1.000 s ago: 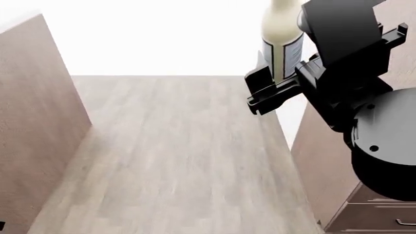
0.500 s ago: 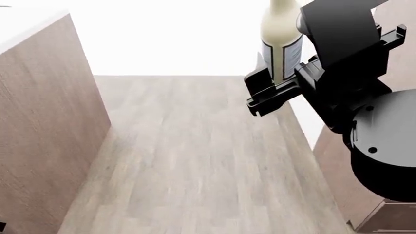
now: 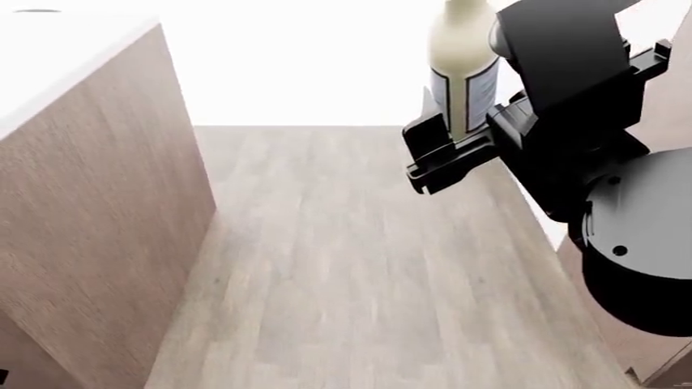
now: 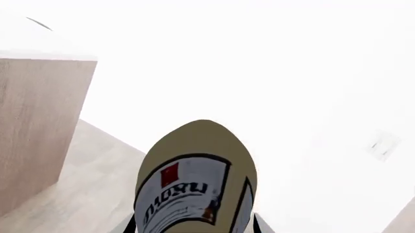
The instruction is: Move the drinks to the dining counter.
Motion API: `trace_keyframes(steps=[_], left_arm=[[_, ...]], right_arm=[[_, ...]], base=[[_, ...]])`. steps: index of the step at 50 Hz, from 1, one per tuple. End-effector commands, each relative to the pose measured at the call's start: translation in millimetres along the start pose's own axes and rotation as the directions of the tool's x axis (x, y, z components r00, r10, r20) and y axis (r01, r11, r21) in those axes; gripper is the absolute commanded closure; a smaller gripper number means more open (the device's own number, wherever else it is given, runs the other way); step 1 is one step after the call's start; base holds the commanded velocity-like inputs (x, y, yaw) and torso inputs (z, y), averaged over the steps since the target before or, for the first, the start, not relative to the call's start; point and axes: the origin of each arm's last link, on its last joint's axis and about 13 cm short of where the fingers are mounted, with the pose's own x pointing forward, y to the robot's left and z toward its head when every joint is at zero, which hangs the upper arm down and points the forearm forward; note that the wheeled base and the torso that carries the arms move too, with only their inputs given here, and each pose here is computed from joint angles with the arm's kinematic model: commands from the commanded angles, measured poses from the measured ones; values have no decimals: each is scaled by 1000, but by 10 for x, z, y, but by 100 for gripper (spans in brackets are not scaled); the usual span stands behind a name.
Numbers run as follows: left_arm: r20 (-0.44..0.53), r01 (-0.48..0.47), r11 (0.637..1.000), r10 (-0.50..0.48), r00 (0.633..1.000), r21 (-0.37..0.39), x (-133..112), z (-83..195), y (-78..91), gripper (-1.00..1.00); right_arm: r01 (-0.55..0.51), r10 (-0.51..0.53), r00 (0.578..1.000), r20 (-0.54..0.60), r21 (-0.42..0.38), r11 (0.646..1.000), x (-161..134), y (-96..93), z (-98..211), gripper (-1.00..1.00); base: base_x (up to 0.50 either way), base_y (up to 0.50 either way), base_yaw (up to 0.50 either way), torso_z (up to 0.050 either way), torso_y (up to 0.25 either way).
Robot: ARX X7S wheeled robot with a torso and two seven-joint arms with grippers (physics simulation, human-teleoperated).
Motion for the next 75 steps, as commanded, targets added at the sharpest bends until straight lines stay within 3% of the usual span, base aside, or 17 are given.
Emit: trace_keyframes(steps=[1, 6, 50, 75], left_arm=[[-3, 1, 1000, -1, 1000, 0, 3, -10, -1, -100], [-4, 2, 1000, -2, 1000, 1, 6, -11, -2, -100], [-3, 2, 1000, -2, 1000, 5, 8, -15, -2, -100], [1, 1, 1000, -1, 1000, 7, 3, -2, 0, -100]], right_arm=[[-6, 2, 998, 58, 54, 999, -1, -41, 43, 100], [16, -14, 999, 53, -24, 1000, -6, -31, 36, 100], [-15, 17, 998, 60, -31, 999, -11, 4, 39, 100], [-23, 27, 998, 63, -55, 998, -15, 11, 47, 100]], base=[[0, 0, 0, 0, 0], [-1, 133, 0, 0, 0], [-3, 500, 0, 0, 1], [-202, 499, 0, 0, 0]])
